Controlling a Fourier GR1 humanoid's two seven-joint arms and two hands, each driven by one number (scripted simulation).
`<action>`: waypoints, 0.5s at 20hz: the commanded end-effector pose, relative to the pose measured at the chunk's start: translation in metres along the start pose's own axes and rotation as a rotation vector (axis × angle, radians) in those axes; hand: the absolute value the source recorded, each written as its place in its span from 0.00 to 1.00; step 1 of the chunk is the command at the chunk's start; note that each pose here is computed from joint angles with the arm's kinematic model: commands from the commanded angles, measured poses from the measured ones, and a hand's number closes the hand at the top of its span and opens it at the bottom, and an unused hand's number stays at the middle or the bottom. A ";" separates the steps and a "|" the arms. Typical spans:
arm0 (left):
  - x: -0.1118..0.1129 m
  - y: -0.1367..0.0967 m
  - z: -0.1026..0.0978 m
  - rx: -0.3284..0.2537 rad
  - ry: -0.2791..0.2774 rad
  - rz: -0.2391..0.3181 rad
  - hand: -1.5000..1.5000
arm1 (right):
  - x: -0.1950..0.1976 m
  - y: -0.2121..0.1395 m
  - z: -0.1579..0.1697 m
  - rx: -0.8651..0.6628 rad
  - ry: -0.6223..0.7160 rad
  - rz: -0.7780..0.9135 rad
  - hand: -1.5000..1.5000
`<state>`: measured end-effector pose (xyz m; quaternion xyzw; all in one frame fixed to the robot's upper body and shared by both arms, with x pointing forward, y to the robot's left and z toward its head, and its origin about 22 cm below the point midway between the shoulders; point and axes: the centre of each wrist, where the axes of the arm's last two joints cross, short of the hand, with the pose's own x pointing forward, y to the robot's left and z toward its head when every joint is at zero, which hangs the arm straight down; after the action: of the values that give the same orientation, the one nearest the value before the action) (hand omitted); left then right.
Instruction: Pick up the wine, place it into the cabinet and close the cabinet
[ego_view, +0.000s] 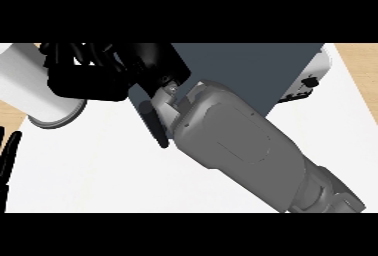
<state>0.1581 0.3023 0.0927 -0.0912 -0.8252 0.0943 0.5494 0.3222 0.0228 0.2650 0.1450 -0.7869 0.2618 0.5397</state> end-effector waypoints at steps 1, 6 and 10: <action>-0.003 0.000 -0.008 0.008 0.012 0.012 0.00 | -0.026 -0.031 -0.018 -0.058 0.043 -0.004 1.00; -0.003 0.005 -0.011 -0.001 0.000 -0.011 0.00 | -0.039 -0.052 -0.020 -0.087 0.048 0.036 1.00; 0.001 0.004 -0.011 -0.001 -0.005 -0.012 0.00 | -0.054 -0.077 -0.015 -0.108 0.065 0.105 1.00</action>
<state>0.1657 0.3040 0.0954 -0.0882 -0.8254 0.0912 0.5500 0.3431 0.0277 0.2582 0.1671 -0.7921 0.3074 0.5003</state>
